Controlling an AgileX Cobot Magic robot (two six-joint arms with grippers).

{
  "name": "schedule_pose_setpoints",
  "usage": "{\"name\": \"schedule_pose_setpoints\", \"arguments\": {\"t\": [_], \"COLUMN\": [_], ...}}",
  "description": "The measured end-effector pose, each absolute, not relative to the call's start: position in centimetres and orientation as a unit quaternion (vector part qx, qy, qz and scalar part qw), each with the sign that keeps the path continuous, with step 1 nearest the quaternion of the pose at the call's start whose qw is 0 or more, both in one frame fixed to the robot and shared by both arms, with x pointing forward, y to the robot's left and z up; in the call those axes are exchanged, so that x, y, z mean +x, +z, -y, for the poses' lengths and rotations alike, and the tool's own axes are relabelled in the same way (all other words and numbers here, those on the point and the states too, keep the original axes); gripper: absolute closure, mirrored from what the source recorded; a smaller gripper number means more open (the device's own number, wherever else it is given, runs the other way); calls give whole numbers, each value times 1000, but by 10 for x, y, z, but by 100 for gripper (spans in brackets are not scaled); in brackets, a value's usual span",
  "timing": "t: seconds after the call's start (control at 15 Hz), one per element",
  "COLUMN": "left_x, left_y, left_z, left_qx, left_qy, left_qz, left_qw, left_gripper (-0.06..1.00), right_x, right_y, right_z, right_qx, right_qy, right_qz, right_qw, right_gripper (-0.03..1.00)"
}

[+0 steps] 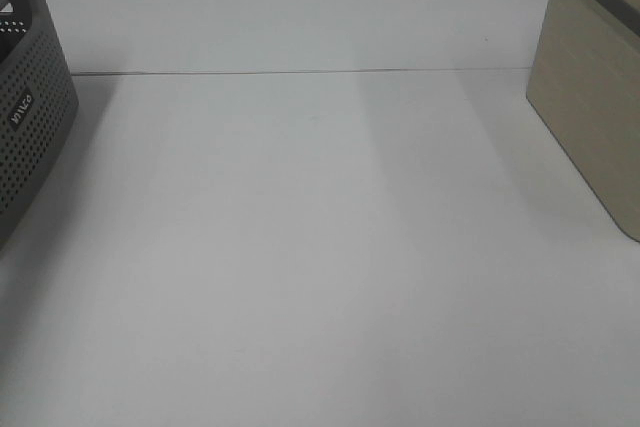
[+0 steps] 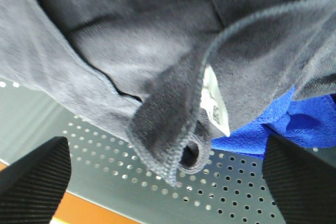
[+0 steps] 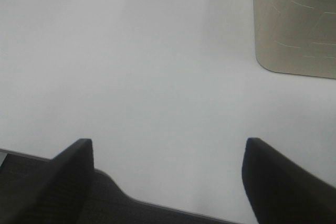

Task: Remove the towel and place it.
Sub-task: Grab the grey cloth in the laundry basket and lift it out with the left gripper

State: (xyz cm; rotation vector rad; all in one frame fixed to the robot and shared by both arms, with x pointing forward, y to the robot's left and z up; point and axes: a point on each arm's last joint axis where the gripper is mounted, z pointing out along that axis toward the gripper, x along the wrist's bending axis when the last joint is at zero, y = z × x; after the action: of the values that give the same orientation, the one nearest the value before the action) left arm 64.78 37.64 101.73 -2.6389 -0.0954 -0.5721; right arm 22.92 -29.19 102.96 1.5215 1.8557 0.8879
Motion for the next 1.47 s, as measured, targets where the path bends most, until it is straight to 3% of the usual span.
{"name": "schedule_pose_setpoints", "arguments": {"t": [0.47,0.6,0.87,0.93,1.07,1.47], "left_x": [661,662,661,661,660,658], "left_y": [984,984,983,983,982,988], "left_z": [-379,-378,-378,-378,-377,-378], "left_qx": [-959,-958,-959,-959,-959,-955], "left_qy": [-198,-199,-202,-201,-199,-207], "left_qz": [22,23,41,48,72,102], "left_qw": [204,203,196,195,187,185], "left_gripper": [6,18,70,79,87,94], "right_x": [229,229,229,229,229,229], "right_y": [1030,1030,1030,1030,1030,1030], "right_z": [291,291,291,291,291,291], "right_qx": [569,569,569,569,569,569], "right_qy": [335,335,335,335,335,335], "right_qz": [-695,-695,-695,-695,-695,-695], "right_qw": [285,285,285,285,285,285], "right_gripper": [20,20,20,20,20,20]}}
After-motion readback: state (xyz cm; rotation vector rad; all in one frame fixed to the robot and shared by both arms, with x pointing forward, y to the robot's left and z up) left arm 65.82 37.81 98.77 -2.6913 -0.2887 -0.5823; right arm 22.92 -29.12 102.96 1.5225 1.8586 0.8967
